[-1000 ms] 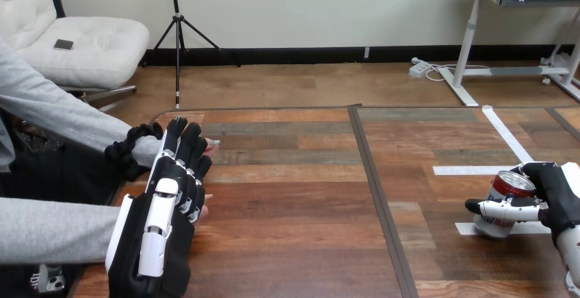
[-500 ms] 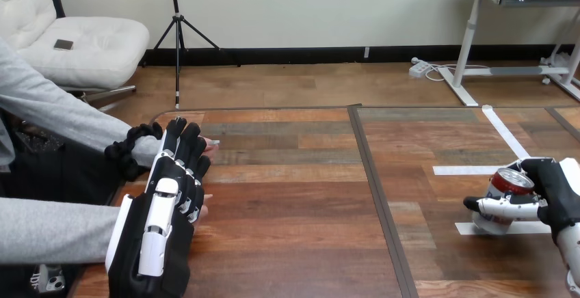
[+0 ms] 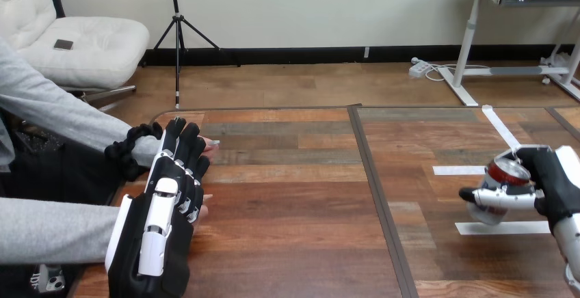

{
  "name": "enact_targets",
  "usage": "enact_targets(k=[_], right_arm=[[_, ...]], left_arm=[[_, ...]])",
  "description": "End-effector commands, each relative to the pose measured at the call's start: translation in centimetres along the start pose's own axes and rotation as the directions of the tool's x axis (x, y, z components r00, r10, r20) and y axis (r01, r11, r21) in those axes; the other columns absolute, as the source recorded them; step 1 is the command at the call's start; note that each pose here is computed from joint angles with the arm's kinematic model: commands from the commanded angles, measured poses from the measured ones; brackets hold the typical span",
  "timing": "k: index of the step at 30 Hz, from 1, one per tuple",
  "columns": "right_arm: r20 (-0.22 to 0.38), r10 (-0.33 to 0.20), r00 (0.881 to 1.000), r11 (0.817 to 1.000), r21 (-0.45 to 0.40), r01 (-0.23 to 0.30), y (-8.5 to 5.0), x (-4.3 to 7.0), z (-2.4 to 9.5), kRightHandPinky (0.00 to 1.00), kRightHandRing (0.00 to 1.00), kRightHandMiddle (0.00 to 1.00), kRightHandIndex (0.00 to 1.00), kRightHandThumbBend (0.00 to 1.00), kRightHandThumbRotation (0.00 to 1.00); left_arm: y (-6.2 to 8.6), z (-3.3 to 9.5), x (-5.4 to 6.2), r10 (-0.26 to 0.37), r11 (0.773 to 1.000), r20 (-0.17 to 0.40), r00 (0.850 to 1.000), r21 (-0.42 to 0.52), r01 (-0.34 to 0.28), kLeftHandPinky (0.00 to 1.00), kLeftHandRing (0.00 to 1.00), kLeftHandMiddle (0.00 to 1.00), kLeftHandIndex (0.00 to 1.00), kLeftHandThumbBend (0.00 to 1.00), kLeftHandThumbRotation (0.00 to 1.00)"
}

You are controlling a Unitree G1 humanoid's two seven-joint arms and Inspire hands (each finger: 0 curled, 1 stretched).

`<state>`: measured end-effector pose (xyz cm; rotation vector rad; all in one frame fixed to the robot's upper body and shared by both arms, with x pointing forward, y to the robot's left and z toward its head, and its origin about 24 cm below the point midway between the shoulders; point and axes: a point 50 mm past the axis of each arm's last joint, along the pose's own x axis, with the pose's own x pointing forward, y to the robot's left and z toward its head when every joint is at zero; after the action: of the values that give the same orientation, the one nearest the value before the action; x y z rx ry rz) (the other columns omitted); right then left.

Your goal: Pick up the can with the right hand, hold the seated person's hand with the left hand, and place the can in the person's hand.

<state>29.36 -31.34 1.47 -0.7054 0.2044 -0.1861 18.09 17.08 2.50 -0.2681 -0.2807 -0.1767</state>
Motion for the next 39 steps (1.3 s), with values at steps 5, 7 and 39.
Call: enact_targets(k=[5,7,39], right_arm=[[0.21,-0.069,0.975,0.998,0.017,0.067,-2.6,1.7,4.6,0.32,0.37,0.41,0.43,0.88,0.0],[0.219,-0.066,0.973,0.998,0.022,0.063,-2.6,1.7,4.7,0.32,0.37,0.41,0.42,0.88,0.0],[0.331,0.005,0.944,1.0,-0.002,-0.004,-2.5,1.4,6.2,0.23,0.28,0.36,0.42,0.88,0.0]], left_arm=[[-1.0,0.4,0.9,-0.005,1.0,0.073,0.997,-0.029,0.007,1.0,1.0,1.0,1.0,0.02,0.92],[-1.0,0.4,0.9,-0.006,1.0,0.072,0.997,-0.028,0.008,1.0,1.0,1.0,1.0,0.02,0.92],[-0.7,0.3,0.8,-0.001,1.0,0.058,0.998,0.01,0.001,1.0,1.0,1.0,1.0,0.03,0.92]])
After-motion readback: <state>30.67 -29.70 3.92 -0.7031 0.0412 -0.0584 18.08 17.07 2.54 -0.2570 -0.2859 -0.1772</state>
